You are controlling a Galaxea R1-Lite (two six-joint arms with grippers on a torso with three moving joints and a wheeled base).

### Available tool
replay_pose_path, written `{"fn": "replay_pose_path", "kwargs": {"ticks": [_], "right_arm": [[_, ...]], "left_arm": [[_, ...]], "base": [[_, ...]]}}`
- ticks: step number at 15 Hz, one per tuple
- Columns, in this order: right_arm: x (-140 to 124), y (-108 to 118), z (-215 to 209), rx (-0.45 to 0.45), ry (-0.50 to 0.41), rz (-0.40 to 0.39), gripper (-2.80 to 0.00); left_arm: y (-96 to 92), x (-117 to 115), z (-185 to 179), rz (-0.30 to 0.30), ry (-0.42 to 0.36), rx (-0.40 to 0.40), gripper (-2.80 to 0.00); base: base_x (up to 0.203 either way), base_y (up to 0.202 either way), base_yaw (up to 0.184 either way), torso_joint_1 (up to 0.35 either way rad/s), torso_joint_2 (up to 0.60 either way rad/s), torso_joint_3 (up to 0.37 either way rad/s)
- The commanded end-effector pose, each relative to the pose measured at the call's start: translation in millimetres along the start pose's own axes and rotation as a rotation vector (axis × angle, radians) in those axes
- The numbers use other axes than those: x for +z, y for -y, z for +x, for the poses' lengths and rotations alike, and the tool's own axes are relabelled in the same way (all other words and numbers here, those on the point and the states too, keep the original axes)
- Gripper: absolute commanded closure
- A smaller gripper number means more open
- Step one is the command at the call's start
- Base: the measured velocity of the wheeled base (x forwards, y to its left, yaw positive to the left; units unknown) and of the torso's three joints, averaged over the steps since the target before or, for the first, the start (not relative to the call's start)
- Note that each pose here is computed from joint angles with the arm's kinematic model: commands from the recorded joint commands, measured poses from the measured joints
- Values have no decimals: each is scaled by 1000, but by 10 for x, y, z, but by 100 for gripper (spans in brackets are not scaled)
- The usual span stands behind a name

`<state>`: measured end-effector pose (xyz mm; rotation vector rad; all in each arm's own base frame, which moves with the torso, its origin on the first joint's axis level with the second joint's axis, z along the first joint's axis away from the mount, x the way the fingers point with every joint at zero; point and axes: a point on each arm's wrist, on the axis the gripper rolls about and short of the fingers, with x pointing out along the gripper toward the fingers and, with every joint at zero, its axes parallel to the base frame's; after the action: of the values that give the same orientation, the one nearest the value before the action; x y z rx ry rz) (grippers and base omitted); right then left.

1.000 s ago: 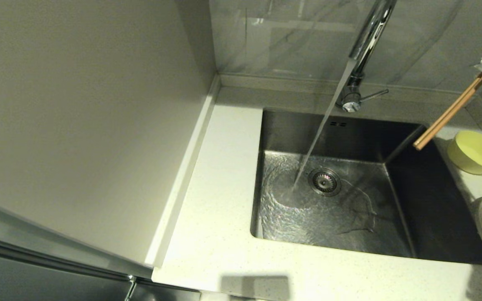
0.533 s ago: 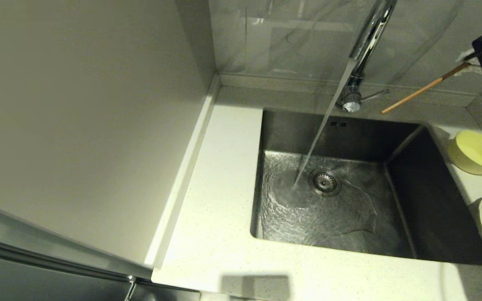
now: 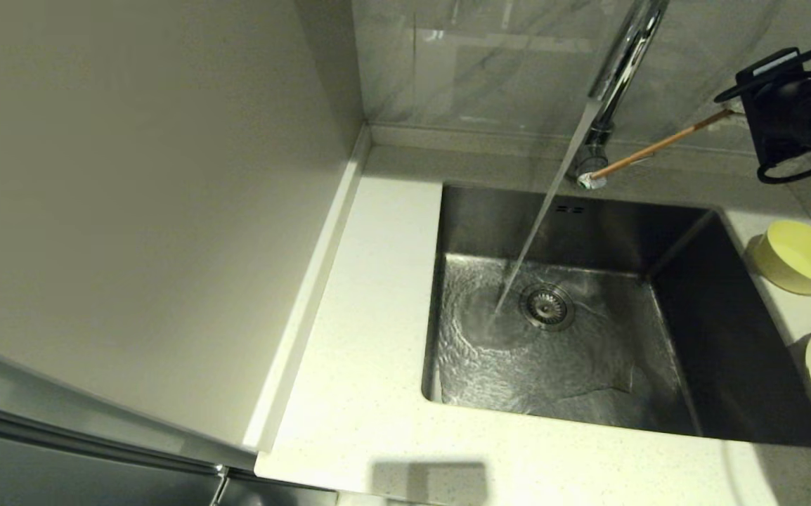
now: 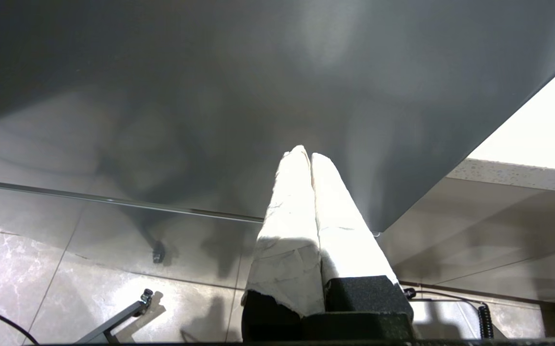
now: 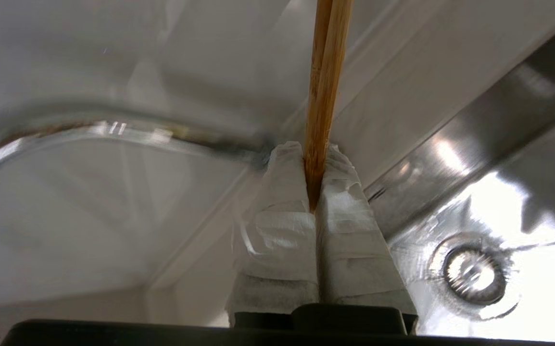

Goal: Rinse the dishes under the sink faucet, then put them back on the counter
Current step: Rinse the chopsticks

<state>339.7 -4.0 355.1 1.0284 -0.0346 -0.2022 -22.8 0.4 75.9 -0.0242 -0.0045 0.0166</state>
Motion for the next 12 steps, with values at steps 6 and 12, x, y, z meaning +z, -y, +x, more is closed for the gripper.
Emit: {"fn": "replay_pose_path", "kwargs": {"ticks": [6,12], "right_arm": [[-267,-160,-58,48,-78,18,0],[-461,-283,-133,77,-120,12,0]], "left_arm": [[0,0,-1,0,2,0,0],[0,0,-1,0,2,0,0]], "base": [[0,0,0,0,0,0],[0,0,0,0,0,0]]}}
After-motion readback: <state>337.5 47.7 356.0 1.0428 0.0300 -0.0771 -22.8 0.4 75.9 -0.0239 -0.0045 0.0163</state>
